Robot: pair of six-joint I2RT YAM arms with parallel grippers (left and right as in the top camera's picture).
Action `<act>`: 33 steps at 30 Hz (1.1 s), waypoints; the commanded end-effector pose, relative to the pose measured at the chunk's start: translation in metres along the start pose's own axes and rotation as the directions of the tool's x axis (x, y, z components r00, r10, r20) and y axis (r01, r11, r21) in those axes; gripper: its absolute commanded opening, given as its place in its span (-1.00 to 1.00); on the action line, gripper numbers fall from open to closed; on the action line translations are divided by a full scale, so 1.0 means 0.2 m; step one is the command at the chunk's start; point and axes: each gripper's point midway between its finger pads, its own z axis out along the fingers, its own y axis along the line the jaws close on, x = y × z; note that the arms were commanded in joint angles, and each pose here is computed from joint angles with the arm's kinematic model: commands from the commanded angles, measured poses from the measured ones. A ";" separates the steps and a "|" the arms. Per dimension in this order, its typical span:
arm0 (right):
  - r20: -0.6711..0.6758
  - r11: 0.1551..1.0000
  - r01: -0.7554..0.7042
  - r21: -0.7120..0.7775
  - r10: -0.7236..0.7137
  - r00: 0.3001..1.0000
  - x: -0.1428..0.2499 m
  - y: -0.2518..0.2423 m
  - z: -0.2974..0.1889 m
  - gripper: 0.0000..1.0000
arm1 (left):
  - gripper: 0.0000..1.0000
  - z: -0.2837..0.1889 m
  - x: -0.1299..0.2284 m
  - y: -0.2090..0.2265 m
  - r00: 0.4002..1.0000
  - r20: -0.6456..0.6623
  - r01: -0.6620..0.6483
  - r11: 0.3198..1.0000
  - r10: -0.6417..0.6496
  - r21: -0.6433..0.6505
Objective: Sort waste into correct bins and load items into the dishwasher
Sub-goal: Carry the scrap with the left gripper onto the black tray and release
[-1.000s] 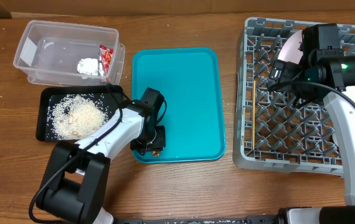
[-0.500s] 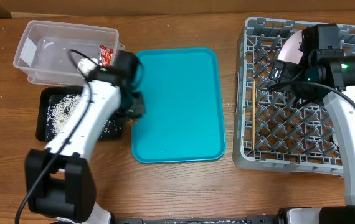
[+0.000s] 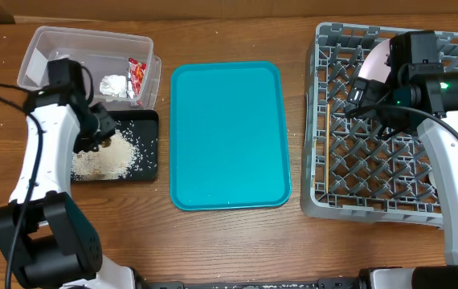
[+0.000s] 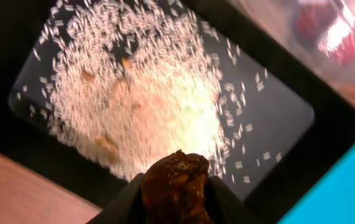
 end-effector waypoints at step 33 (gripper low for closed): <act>0.018 1.000 -0.001 0.001 0.001 1.000 -0.02 -0.01 -0.03 1.00 | 0.19 0.35 0.14 0.07 1.000 0.028 -0.009 1.000 0.009 0.001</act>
